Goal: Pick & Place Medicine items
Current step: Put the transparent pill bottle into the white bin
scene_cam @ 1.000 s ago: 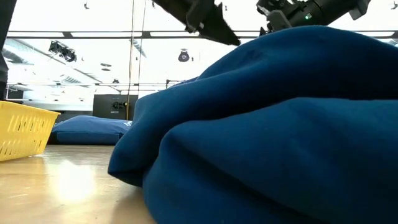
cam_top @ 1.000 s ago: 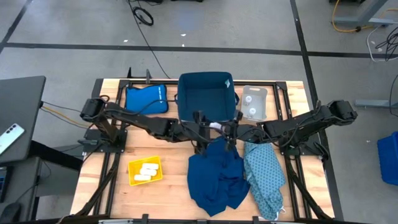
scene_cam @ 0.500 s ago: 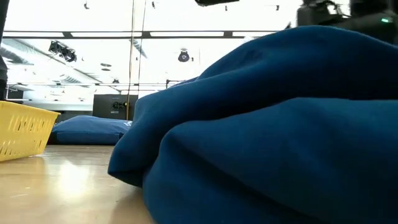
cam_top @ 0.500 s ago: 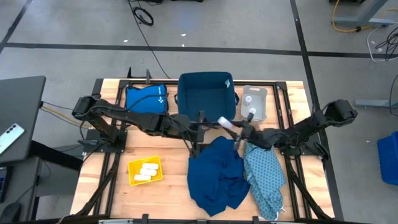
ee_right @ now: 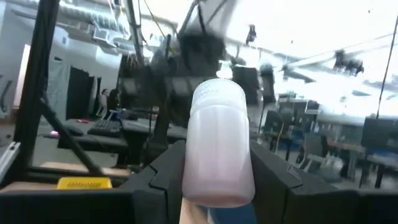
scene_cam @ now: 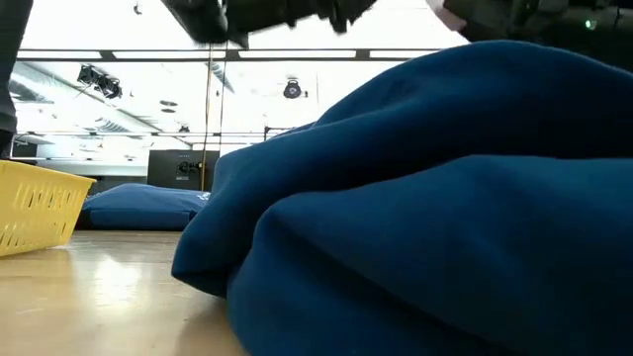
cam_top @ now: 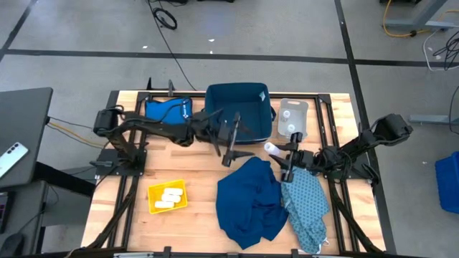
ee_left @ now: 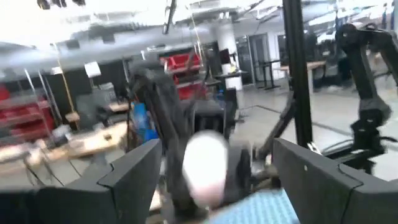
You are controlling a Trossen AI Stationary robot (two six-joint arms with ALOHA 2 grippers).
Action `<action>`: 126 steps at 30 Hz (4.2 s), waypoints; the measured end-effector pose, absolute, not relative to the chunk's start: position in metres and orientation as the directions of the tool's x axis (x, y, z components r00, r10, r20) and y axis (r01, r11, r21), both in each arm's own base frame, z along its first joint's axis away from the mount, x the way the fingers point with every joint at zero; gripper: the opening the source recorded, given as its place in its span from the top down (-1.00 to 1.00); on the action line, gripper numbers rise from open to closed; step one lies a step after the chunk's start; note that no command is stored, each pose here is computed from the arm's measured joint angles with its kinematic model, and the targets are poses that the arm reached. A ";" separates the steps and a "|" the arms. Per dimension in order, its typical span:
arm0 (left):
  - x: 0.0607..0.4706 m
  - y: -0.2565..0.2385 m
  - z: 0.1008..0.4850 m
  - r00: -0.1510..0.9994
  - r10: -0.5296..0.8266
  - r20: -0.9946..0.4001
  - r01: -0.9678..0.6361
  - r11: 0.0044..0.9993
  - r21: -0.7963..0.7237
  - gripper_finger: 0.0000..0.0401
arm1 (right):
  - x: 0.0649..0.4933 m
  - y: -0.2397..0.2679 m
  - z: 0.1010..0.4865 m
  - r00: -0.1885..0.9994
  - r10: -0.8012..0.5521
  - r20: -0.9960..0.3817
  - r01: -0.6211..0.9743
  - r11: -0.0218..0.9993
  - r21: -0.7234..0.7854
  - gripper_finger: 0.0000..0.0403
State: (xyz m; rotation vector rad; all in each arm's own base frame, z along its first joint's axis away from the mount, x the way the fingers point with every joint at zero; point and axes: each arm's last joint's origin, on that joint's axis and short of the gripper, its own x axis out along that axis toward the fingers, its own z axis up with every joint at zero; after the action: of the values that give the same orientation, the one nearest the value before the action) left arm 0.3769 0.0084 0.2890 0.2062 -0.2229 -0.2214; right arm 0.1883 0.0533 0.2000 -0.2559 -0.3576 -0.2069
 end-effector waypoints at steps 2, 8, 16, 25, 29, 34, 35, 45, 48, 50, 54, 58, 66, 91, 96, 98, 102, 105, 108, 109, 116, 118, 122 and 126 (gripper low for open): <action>0.381 0.019 0.278 0.943 -0.252 0.217 0.211 0.958 0.194 -0.54 | 0.191 0.055 0.205 0.910 -0.137 0.390 0.242 0.941 -0.234 0.32; 0.391 0.026 0.262 0.875 -0.351 0.333 0.301 0.934 0.194 -0.54 | 0.200 0.057 0.220 0.887 -0.111 0.448 0.252 0.929 -0.270 0.32; 0.399 0.025 0.256 0.795 -0.360 0.488 0.305 0.933 0.192 -0.54 | 0.202 0.056 0.223 0.883 -0.101 0.459 0.249 0.928 -0.276 0.32; 0.427 0.016 0.264 0.767 -0.415 0.490 0.361 0.910 0.205 -0.54 | 0.204 0.052 0.222 0.885 -0.093 0.457 0.235 0.935 -0.265 0.32; 0.432 0.015 0.265 0.784 -0.408 0.467 0.353 0.913 0.205 -0.54 | 0.204 0.052 0.222 0.885 -0.092 0.457 0.234 0.936 -0.265 0.32; 0.433 0.007 0.264 0.795 -0.385 0.469 0.312 0.922 0.228 -0.54 | 0.204 0.052 0.222 0.885 -0.091 0.456 0.233 0.936 -0.264 0.32; 0.433 0.006 0.264 0.799 -0.373 0.471 0.299 0.927 0.227 -0.53 | 0.204 0.052 0.222 0.885 -0.091 0.456 0.233 0.936 -0.264 0.32; 0.434 0.004 0.264 0.823 -0.300 0.482 0.221 0.951 0.214 -0.19 | 0.204 0.052 0.222 0.884 -0.088 0.458 0.228 0.939 -0.259 0.32; 0.435 0.005 0.264 0.829 -0.290 0.478 0.209 0.954 0.217 -0.03 | 0.204 0.052 0.223 0.883 -0.088 0.461 0.228 0.939 -0.258 0.32; 0.435 0.004 0.264 0.831 -0.285 0.478 0.202 0.955 0.218 0.07 | 0.204 0.052 0.223 0.882 -0.085 0.464 0.226 0.939 -0.258 0.32; 0.435 0.004 0.264 0.832 -0.285 0.477 0.201 0.954 0.220 0.24 | 0.204 0.052 0.223 0.882 -0.074 0.466 0.218 0.940 -0.263 0.32; 0.435 0.004 0.264 0.832 -0.283 0.477 0.201 0.955 0.217 0.29 | 0.204 0.051 0.223 0.881 -0.076 0.468 0.219 0.941 -0.258 0.32; 0.435 0.009 0.264 0.846 -0.264 0.463 0.189 0.961 0.202 0.29 | 0.204 0.048 0.223 0.879 -0.090 0.468 0.222 0.946 -0.235 0.25; 0.426 0.057 0.249 0.986 -0.129 -0.106 0.154 0.949 0.275 0.29 | 0.197 0.075 0.215 0.874 -0.437 0.213 0.468 0.875 -0.122 -0.23; 0.427 0.054 0.248 0.986 -0.137 -0.097 0.162 0.934 0.318 0.29 | 0.202 0.086 0.228 0.878 -0.471 0.081 0.478 0.863 -0.164 -0.14; 0.427 0.052 0.248 0.986 -0.139 -0.094 0.163 0.926 0.339 0.29 | 0.205 0.091 0.240 0.882 -0.471 0.020 0.466 0.866 -0.181 -0.11; 0.427 0.049 0.245 0.986 -0.114 -0.124 0.153 0.918 0.366 0.29 | 0.207 0.094 0.271 0.876 -0.463 -0.137 0.438 0.881 -0.182 -0.04; 0.428 0.046 0.247 0.988 -0.113 -0.107 0.146 0.913 0.381 0.29 | 0.204 0.094 0.296 0.861 -0.426 -0.279 0.394 0.904 -0.166 0.02; 0.428 0.046 0.255 0.992 -0.126 -0.026 0.126 0.910 0.394 0.29 | 0.198 0.091 0.318 0.829 -0.406 -0.385 0.388 0.913 -0.129 0.07; 0.428 0.046 0.258 0.990 -0.141 0.001 0.129 0.910 0.395 0.29 | 0.196 0.091 0.323 0.820 -0.399 -0.410 0.389 0.914 -0.112 0.09; 0.437 0.057 0.246 0.980 -0.149 0.135 0.095 0.934 0.343 0.29 | 0.180 0.101 0.318 0.774 -0.224 -0.592 0.284 0.959 0.009 0.18; 0.440 0.064 0.237 0.978 -0.149 0.143 0.098 0.946 0.310 0.29 | 0.178 0.108 0.309 0.773 -0.161 -0.614 0.233 0.972 0.038 0.18; 0.443 0.078 0.221 0.973 -0.154 0.171 0.109 0.963 0.245 0.29 | 0.177 0.120 0.296 0.811 -0.118 -0.573 0.185 0.981 0.060 0.18; 0.446 0.080 0.208 0.976 -0.156 0.153 0.117 0.965 0.237 0.29 | 0.174 0.113 0.292 0.794 -0.263 -0.549 0.299 0.954 -0.024 0.18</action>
State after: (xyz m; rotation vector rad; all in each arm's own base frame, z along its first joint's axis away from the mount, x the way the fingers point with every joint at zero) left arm 0.4457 0.0804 0.2084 0.2289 -0.1717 -0.1385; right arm 0.1736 0.1131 0.2918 0.0652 0.5801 -0.3022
